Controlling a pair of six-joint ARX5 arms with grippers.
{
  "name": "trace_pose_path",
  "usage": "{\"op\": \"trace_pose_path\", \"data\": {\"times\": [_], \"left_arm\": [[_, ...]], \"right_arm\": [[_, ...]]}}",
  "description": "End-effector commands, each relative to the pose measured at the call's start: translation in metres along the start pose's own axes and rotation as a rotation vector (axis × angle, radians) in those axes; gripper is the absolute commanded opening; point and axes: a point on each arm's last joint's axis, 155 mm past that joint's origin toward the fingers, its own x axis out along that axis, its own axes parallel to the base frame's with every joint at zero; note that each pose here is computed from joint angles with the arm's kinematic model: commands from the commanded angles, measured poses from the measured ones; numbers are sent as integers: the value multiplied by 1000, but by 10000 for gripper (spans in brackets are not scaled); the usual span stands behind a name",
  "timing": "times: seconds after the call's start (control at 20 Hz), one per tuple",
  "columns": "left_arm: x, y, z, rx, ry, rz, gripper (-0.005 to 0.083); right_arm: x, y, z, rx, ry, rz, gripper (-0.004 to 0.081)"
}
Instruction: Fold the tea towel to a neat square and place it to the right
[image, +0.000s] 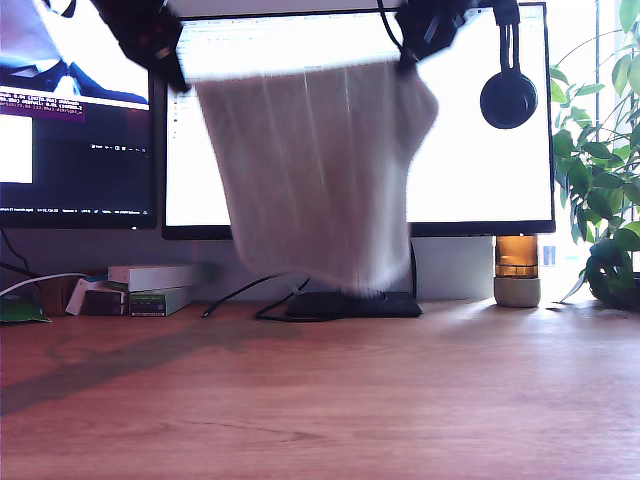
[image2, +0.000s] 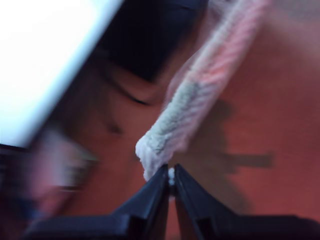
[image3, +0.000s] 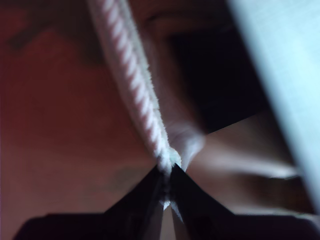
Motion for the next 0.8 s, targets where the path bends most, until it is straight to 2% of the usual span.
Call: {"op": "trace_pose_path", "data": {"times": [0.0,0.1,0.35,0.6,0.75], "left_arm": [[20,-29,-35,-35,98,-92,-24],[31,-51,-55,-41,147,-140,-24],[42,-91,-94,-41,262,-226,-24],[34,-128,-101,35,332,-311,-24],[26,-144,-110,121,397,-330,-24]], "right_arm": [[18,36,-39,24,156,149,-13],[24,56,-48,66,195,236,-13],[23,98,-58,59,234,386,-13],[17,148,-89,33,342,544,-13],[25,177,-95,-14,346,590,-13]]}}
